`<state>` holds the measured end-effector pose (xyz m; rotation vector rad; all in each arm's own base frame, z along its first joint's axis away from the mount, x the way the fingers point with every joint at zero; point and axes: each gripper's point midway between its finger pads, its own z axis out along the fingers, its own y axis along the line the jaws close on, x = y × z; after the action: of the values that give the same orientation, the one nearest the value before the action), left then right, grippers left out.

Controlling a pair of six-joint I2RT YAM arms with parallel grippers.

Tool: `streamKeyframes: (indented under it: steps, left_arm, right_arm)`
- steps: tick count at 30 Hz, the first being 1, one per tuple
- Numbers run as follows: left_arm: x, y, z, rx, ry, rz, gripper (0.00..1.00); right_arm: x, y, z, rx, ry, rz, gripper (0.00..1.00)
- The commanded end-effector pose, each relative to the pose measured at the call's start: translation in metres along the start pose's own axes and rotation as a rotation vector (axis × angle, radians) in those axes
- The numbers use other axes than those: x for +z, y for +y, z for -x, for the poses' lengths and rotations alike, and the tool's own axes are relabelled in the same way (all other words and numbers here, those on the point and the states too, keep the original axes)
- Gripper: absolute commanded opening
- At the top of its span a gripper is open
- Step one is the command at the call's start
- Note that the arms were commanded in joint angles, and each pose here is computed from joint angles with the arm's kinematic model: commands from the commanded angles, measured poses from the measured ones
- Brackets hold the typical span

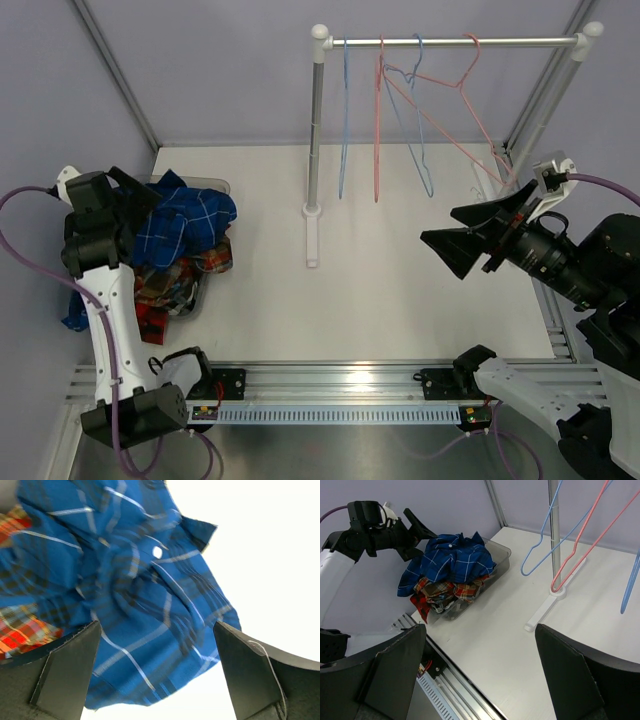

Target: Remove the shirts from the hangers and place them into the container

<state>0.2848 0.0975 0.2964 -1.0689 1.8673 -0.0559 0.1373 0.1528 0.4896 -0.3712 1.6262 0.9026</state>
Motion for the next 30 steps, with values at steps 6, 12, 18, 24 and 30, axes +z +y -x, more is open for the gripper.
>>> streamKeyframes:
  steps: [6,12,18,24,30]
  left_arm:
    - [-0.085,-0.059,0.004,0.104,-0.120,-0.254,0.99]
    - [-0.100,-0.094,-0.061,0.274,0.015,-0.546,0.99]
    - [-0.135,-0.116,-0.087,0.382,-0.020,-0.822,0.99]
    - [-0.143,-0.139,-0.097,0.470,-0.019,-0.880,0.99]
    - [-0.136,-0.163,-0.110,0.532,-0.004,-0.894,0.99]
  right_arm:
    - [0.014,0.000,-0.007,0.016,0.015,0.027,0.99]
    - [0.032,-0.027,-0.033,0.065,0.057,-0.070,1.00]
    - [0.031,-0.050,-0.038,0.051,0.001,-0.165,1.00]
    - [0.039,-0.075,-0.062,0.049,-0.002,-0.241,0.99]
    - [0.039,-0.101,-0.094,0.073,0.005,-0.329,0.99]
